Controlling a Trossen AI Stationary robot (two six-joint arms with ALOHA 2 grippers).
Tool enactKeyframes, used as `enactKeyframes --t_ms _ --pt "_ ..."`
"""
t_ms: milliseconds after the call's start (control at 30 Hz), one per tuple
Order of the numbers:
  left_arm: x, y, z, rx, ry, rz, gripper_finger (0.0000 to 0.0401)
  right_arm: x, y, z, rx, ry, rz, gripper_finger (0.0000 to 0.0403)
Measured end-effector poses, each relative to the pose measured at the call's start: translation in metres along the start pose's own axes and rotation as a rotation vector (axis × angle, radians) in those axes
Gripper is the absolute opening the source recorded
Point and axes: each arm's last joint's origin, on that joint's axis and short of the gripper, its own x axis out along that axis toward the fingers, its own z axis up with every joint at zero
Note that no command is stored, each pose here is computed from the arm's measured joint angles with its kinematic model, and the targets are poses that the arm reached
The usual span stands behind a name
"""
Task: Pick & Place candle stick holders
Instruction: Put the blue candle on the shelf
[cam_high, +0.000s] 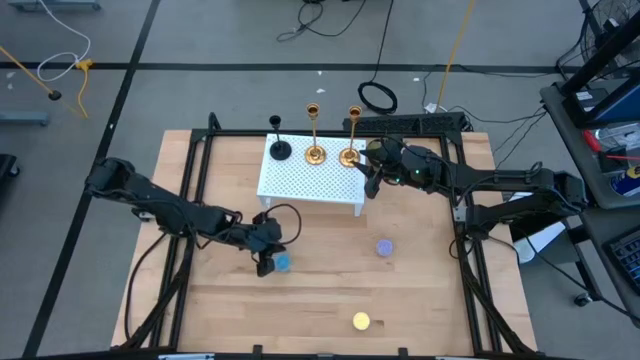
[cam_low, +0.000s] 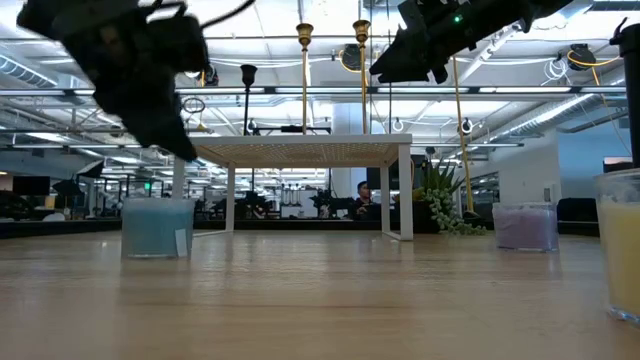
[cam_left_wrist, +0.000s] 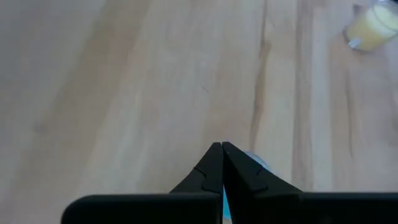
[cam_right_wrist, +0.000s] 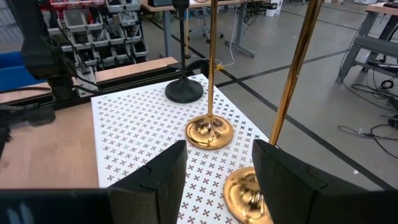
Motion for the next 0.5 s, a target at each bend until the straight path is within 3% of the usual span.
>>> enactKeyframes --t_ms 133,233,367,500 --pt "-0.01 -0.004 0.013 0.07 0.045 0.062 0.0002 0.001 0.0 -0.007 -0.004 0.015 -0.002 0.0183" --pt "-0.011 -0.005 0.013 0.102 0.082 0.032 0.0007 0.002 -0.001 -0.018 -0.013 0.045 -0.005 0.0183" --pt "-0.011 -0.005 0.011 0.124 0.114 0.008 0.0042 0.003 -0.002 -0.028 -0.012 0.056 -0.006 0.0183" --pt "0.001 -0.002 0.007 0.122 0.161 0.032 0.0089 0.003 -0.002 -0.025 0.026 -0.024 0.003 0.0183"
